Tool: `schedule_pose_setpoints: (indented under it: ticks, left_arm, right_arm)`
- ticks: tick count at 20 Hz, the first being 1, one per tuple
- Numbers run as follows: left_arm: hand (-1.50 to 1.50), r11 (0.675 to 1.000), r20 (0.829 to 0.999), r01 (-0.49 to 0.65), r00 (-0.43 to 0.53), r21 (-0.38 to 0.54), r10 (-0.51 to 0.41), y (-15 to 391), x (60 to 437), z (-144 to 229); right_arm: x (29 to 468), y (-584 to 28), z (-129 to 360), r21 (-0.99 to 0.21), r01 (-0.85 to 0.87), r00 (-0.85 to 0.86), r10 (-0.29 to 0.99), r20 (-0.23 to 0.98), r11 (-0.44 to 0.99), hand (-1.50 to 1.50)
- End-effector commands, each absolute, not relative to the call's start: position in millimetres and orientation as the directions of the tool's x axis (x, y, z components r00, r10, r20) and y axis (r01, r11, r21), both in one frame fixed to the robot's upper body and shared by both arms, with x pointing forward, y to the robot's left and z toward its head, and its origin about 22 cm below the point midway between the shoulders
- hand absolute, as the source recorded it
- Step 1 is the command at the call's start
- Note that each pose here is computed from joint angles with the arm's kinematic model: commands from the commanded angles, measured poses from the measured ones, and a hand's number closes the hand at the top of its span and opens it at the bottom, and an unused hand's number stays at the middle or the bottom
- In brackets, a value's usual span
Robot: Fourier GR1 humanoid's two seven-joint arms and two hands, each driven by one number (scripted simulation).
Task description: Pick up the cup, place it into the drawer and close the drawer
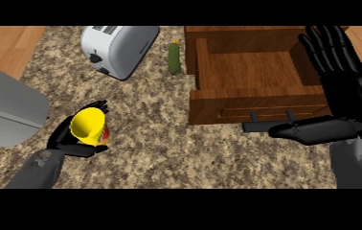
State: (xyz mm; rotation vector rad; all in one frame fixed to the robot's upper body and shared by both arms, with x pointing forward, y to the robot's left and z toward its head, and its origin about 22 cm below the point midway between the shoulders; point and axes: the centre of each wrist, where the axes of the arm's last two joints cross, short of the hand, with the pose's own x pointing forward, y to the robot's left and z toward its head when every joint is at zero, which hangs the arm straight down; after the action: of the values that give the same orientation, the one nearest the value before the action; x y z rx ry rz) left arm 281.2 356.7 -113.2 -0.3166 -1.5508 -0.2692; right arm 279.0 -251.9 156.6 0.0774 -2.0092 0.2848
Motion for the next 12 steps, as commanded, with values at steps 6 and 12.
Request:
schedule_pose_setpoints:
  ticks: [6,12]
  left_arm:
    - [1.50,0.941,0.942,0.337,-0.322,0.022,0.093,344,284,-113]
    - [1.50,0.998,0.905,0.040,-0.422,-0.039,0.052,322,291,-118]
  right_arm:
    - [279,-251,148,-0.172,-0.156,-0.429,0.090,0.899,0.973,-1.50]
    - [280,-263,144,-0.178,-0.165,-0.407,0.097,0.908,0.970,-1.50]
